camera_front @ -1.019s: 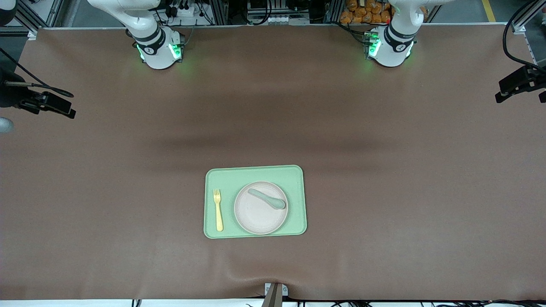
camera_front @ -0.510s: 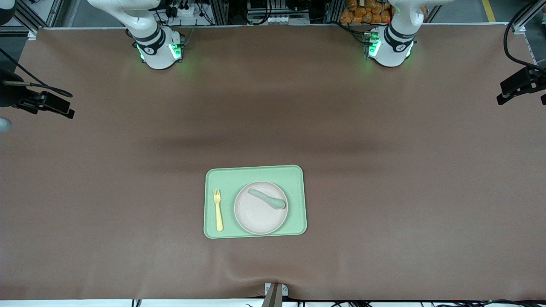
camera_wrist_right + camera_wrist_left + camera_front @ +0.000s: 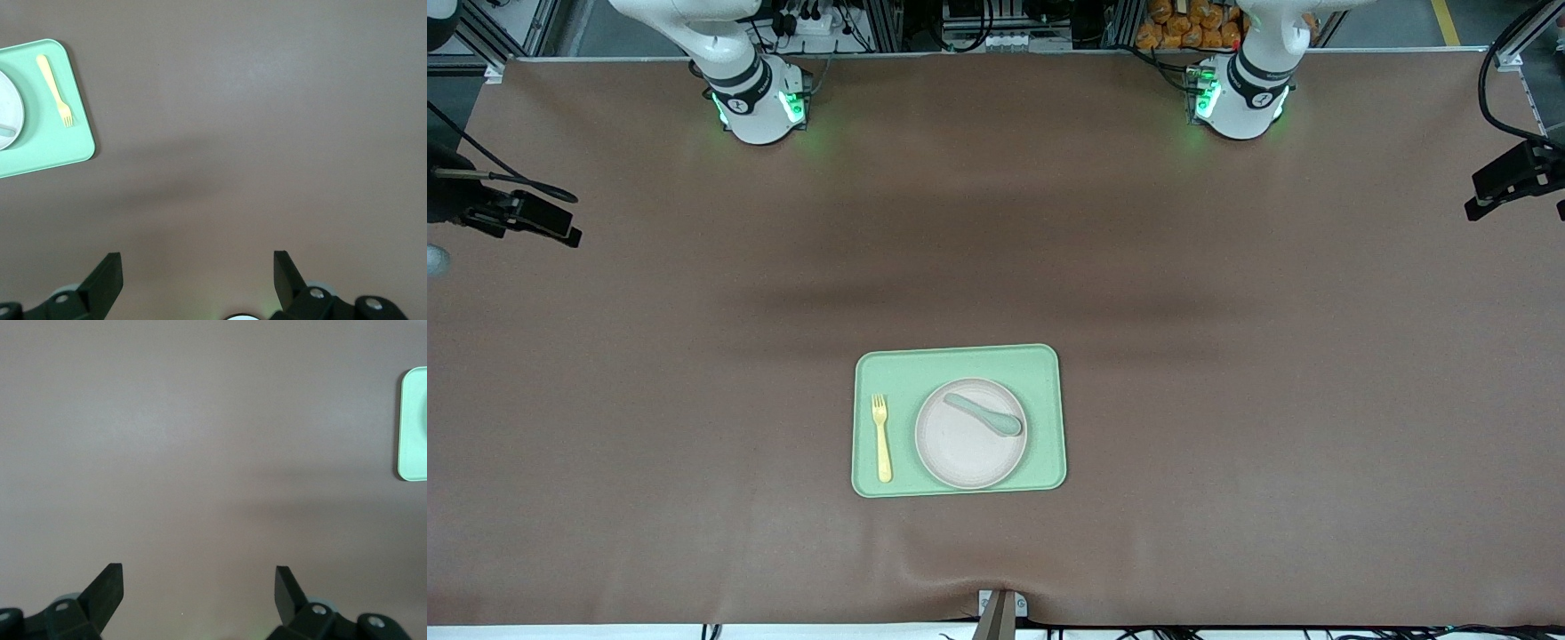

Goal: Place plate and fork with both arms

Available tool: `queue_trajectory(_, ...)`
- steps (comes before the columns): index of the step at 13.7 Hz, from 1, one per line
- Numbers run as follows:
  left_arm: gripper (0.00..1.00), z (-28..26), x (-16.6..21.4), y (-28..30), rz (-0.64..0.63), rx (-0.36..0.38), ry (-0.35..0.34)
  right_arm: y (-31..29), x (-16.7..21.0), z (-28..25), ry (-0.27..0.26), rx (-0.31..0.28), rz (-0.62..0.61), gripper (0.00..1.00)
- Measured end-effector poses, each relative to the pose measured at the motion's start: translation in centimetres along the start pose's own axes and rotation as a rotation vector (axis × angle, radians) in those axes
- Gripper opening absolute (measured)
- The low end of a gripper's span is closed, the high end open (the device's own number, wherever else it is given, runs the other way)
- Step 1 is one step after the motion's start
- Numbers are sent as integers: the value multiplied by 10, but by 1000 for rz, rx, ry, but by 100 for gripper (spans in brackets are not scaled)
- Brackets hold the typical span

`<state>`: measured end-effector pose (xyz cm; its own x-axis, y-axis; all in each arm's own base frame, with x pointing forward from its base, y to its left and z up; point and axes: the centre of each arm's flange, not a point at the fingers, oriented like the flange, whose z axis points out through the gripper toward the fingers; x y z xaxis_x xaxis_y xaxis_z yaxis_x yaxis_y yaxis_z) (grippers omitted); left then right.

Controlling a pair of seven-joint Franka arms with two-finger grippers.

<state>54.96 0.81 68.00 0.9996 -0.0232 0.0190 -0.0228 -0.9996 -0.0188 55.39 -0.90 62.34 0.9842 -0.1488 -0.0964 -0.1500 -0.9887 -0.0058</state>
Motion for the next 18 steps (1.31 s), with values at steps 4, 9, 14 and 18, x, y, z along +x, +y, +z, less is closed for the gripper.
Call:
queue_trajectory(4, 100, 0, 0, -2, -3, 0, 2, 0, 1, 0, 4, 1, 0, 100)
queue_trajectory(9, 100, -1, 1, -3, -5, 0, 7, 0, 1, 0, 4, 0, 0, 100)
queue_trajectory(14, 100, -1, 1, -2, -5, 1, 9, 0, 1, 0, 4, 0, 0, 100)
queue_trajectory(18, 100, -1, 1, 0, -16, 0, 8, 0, 1, 0, 4, 0, 0, 100)
